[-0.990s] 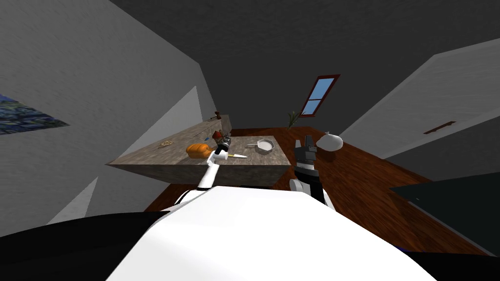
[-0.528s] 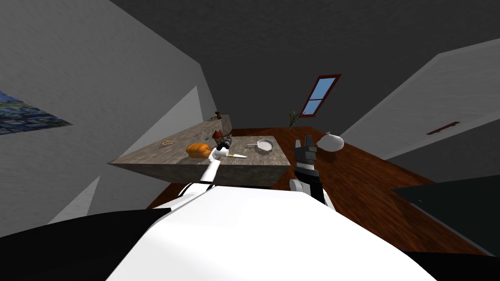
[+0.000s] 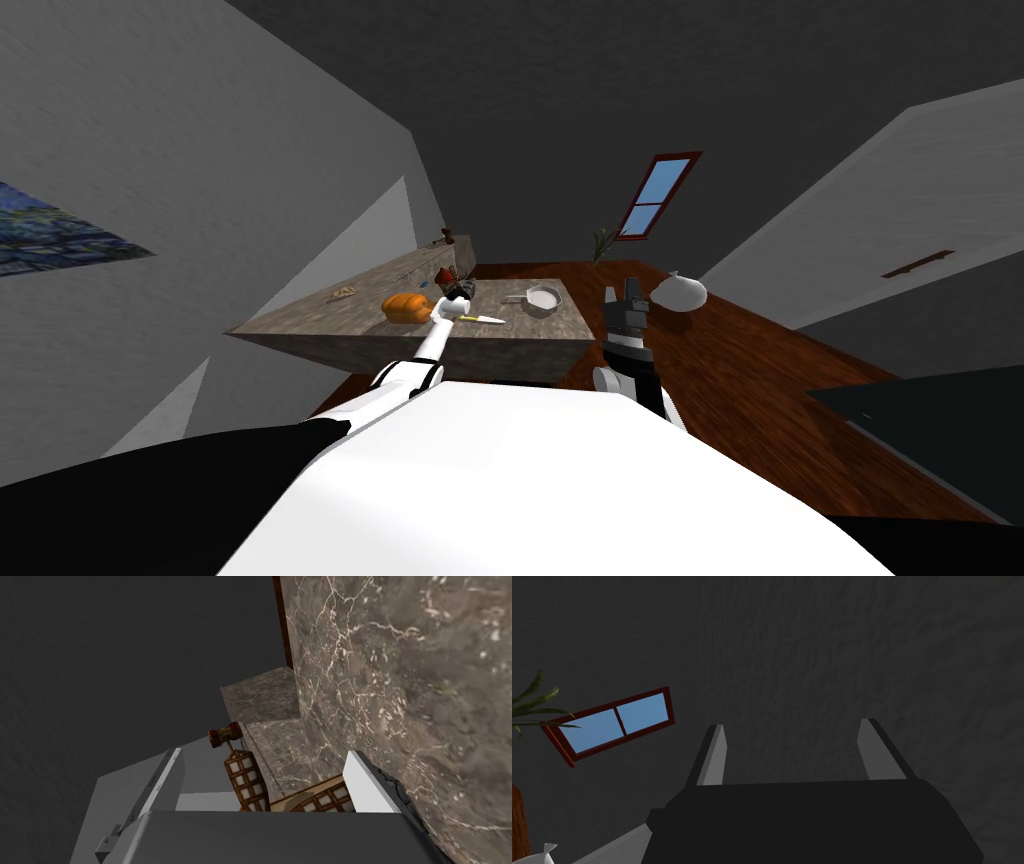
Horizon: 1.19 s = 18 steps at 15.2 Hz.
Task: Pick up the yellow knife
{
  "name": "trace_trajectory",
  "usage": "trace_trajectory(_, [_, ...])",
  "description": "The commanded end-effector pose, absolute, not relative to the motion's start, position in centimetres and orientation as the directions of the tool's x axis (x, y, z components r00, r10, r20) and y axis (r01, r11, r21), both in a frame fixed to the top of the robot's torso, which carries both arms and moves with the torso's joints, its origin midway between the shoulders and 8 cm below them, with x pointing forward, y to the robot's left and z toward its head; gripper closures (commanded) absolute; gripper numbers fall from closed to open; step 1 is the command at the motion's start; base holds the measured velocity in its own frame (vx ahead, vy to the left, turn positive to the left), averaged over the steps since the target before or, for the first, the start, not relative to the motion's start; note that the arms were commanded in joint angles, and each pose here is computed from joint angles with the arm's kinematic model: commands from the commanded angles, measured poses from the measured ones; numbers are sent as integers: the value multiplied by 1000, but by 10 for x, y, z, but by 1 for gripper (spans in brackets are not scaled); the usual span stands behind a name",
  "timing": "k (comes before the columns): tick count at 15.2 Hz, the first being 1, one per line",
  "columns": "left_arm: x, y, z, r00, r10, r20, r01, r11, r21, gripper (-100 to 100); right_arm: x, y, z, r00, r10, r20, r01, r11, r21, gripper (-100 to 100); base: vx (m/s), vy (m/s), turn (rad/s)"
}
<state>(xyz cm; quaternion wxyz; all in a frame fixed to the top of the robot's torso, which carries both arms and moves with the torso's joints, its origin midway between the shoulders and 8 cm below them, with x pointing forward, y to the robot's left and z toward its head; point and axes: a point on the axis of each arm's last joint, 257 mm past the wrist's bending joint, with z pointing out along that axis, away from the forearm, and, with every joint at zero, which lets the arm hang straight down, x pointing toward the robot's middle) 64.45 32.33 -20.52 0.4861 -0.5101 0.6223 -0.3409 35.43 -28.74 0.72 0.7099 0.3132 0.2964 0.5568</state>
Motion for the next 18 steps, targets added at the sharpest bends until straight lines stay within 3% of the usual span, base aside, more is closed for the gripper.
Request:
trace_trajectory(1, [652, 325, -209, -13, -969, -247, -350, 236, -907, -100, 354, -287, 7, 204, 976, -72, -605, 184, 775, 0, 2, -13, 30])
trace_trajectory(18, [646, 338, -280, -23, -982, -186, -675, 152, -722, -100, 354, -287, 7, 204, 976, -72, -605, 184, 775, 0, 5, -14, 21])
